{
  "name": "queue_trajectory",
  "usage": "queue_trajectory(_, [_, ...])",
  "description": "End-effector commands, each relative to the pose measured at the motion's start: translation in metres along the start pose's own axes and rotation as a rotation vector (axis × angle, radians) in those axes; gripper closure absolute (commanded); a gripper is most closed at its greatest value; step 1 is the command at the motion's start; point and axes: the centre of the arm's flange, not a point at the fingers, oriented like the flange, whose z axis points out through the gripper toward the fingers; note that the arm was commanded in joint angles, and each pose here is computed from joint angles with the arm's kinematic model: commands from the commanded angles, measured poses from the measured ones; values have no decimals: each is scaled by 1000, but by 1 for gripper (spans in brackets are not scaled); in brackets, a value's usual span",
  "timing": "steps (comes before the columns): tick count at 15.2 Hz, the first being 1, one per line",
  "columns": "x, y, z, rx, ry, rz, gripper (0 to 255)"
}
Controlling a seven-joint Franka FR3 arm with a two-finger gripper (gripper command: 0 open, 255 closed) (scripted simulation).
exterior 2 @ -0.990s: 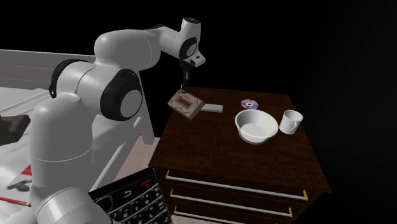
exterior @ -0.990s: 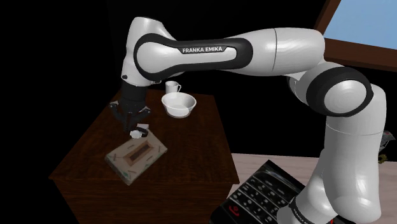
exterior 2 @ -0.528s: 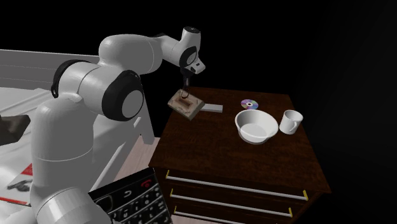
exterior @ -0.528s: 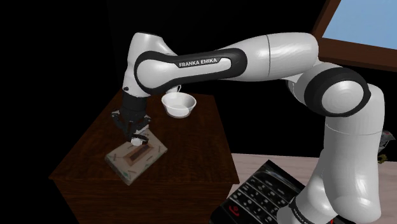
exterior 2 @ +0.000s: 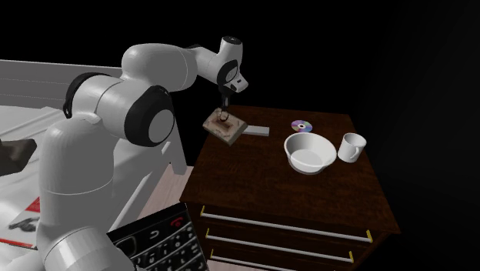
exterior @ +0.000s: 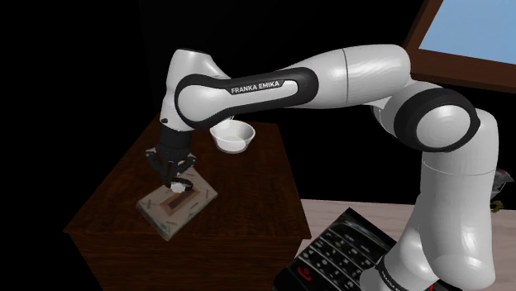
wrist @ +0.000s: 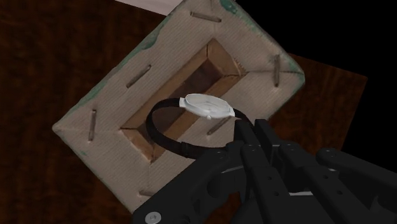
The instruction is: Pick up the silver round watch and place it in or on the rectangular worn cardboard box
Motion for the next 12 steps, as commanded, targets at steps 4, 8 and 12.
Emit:
queue_trajectory(4, [0,0,0,0,0,0,0])
queue_trajectory(8, [0,0,-13,0,0,0,0])
queue_trajectory(12, [0,0,-50,0,0,0,0])
